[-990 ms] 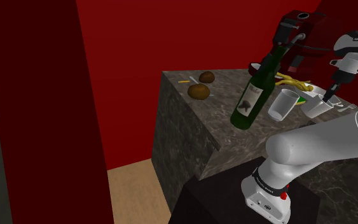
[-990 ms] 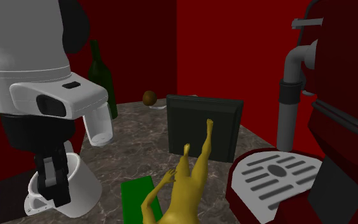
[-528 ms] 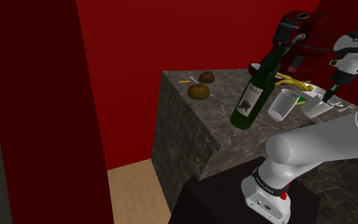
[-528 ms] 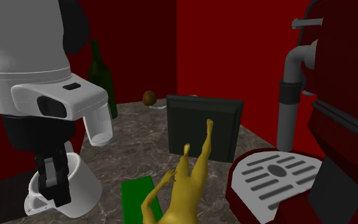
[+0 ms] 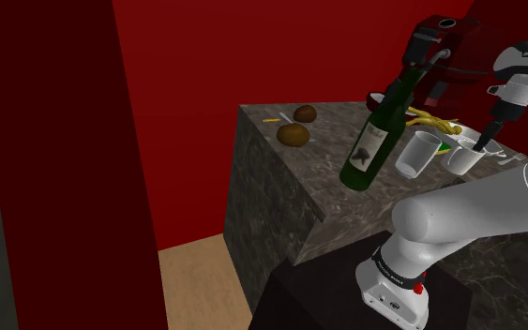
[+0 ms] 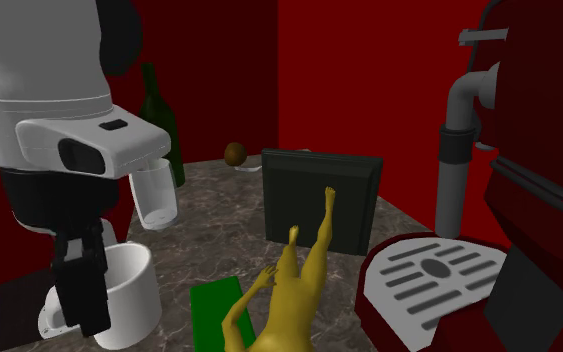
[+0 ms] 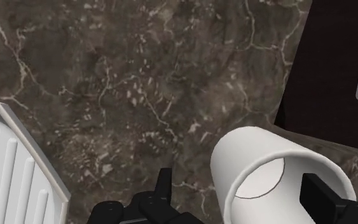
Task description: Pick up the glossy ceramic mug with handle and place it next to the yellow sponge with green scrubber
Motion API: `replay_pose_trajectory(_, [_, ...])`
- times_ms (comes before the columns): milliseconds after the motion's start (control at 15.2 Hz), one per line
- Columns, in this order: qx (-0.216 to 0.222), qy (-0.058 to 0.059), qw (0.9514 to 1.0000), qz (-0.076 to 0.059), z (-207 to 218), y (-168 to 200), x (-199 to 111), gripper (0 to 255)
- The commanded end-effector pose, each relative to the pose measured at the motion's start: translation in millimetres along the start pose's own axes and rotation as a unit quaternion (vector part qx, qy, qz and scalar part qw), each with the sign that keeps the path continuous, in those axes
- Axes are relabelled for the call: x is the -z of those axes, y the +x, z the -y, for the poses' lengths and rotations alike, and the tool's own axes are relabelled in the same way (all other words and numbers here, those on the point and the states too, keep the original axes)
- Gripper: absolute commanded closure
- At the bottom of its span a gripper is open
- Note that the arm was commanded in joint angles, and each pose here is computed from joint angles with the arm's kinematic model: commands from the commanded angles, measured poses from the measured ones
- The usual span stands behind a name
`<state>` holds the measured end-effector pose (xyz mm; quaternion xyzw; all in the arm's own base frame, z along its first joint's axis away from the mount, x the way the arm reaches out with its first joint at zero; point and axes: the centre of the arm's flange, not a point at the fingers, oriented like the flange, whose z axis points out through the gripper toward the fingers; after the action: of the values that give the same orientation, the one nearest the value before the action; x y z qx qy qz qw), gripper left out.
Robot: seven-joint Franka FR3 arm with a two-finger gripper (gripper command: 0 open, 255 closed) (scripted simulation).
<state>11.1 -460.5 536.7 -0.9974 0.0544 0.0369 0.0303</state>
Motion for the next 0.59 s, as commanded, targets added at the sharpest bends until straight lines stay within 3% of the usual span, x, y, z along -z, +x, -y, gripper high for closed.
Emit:
replay_pose_trajectory(0, [0.0, 0.0, 1.0, 0.0, 0, -1, 24, 0])
replay_pose_trajectory(528, [0.0, 0.0, 1.0, 0.0, 0, -1, 35, 0])
